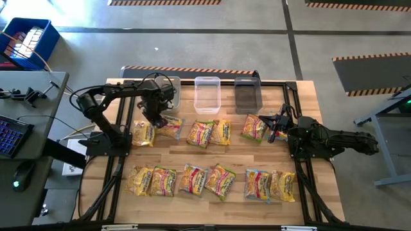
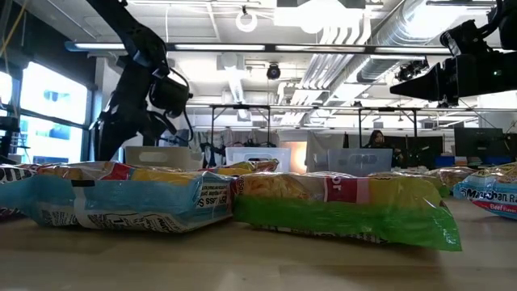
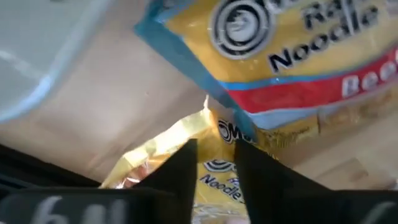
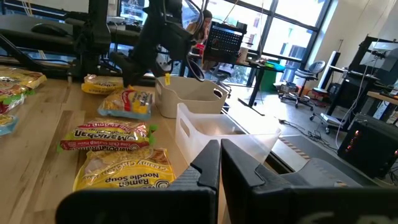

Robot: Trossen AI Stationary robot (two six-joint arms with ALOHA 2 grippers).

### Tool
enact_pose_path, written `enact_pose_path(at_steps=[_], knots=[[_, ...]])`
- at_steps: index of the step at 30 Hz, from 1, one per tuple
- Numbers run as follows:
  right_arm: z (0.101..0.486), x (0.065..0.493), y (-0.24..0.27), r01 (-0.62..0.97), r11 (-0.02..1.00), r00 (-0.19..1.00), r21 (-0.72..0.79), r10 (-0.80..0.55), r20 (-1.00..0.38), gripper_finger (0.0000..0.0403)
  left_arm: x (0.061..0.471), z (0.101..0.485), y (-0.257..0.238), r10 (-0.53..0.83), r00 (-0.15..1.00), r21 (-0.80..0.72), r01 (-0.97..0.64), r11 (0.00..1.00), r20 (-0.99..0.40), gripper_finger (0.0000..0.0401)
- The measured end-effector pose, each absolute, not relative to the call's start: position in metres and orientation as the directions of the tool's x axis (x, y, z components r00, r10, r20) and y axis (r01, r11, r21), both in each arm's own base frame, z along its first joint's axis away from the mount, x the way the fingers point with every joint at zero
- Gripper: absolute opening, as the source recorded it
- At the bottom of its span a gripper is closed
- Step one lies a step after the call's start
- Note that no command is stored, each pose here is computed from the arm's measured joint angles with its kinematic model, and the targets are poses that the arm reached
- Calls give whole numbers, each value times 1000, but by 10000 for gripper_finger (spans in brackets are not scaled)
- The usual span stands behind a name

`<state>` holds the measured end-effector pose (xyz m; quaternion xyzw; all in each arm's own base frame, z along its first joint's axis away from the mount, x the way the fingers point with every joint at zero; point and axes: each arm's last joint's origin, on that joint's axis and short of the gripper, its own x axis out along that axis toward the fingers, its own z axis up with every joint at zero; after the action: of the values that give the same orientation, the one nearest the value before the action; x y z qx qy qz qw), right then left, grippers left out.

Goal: Sort Maruchan noodles
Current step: Put the top left yellow noodle pack into the gray bin

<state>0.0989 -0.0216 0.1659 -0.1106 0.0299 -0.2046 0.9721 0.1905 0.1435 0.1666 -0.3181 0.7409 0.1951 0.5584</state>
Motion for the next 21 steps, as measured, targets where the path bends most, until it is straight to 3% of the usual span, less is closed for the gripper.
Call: enact_pose_path(at_steps=[5,14,21], knots=[[166,99,-22,391,892,914,-227,-405,-13,2,187,173,139,-292,-172,-104,-673,732,-941,8],[166,99,-22,392,892,914,-227,-405,-13,2,180,199,128,-294,-50,-187,-664,724,-955,0],[166,99,-22,391,892,915,-227,-404,-12,2,185,210,112,-237,-22,-166,-653,739,-971,15]])
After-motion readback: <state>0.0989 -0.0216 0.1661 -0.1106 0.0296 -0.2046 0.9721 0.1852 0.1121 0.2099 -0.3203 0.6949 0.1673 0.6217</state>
